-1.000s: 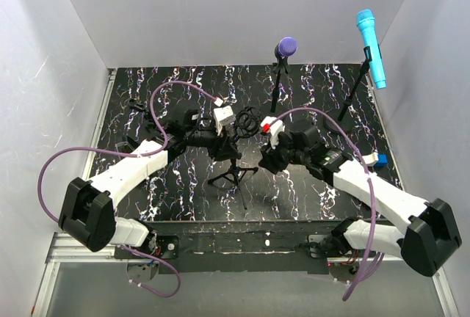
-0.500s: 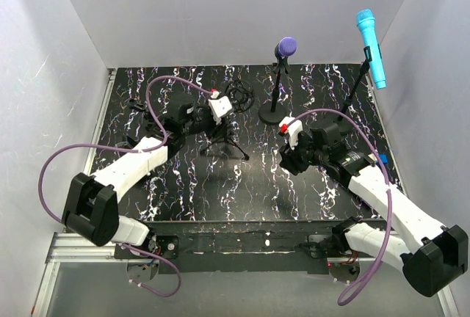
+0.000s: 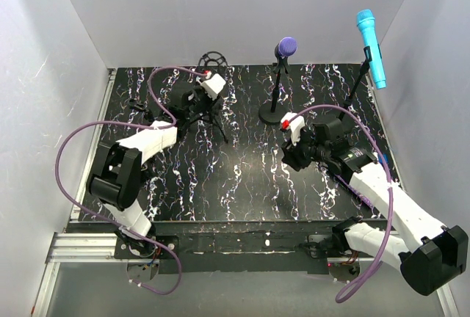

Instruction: Remove the microphone from the stand

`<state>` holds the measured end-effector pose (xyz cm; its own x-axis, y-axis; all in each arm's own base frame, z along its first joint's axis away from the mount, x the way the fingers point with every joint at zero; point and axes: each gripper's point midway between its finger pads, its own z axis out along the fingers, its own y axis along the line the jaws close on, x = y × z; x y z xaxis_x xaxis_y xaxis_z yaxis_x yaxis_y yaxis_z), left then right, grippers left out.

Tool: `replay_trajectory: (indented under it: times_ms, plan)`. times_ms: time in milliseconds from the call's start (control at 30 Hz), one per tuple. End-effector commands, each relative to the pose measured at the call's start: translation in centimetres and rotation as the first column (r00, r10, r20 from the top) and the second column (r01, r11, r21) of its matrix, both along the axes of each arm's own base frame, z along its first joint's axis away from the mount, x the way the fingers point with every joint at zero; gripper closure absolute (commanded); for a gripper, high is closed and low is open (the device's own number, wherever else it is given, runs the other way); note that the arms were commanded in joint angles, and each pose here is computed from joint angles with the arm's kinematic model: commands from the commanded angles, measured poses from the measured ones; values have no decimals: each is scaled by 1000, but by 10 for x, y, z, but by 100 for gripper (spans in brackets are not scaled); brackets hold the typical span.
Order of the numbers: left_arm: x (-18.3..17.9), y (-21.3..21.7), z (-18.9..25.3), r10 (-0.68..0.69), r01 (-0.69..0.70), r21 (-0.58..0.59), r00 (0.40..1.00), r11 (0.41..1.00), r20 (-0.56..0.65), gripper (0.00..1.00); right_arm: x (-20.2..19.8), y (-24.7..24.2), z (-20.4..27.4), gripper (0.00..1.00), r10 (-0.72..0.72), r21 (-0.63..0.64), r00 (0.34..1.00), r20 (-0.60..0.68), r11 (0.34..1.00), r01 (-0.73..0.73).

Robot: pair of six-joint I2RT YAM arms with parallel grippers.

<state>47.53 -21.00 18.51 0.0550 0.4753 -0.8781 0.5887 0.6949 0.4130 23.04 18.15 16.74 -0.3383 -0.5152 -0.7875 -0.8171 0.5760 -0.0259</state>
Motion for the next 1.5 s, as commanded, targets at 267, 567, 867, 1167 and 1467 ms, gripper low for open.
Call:
replay_trajectory:
  times_ms: [267, 567, 867, 1167, 1467]
  plan:
    - [52, 40, 42, 211, -206, -80, 976, 975, 58, 16, 10, -1, 23, 47, -17, 37, 999, 44, 999, 15]
    - [12, 84, 90, 447, -470, -194, 881, 861, -153, 2, 25, -11, 35, 16, -148, 82, 988, 33, 986, 145]
    - [-67, 60, 138, 189, -248, -256, 954, 934, -235, 2, 84, -46, 73, 12, -462, 158, 865, 196, 885, 437]
    - [-92, 22, 141, -2, -98, -292, 947, 951, -322, 2, 139, -34, 153, 2, -470, 359, 864, 181, 849, 387]
    - [-136, -48, 127, -319, 273, -204, 915, 940, -247, 2, 168, -9, 180, 5, -291, 413, 892, 345, 901, 134]
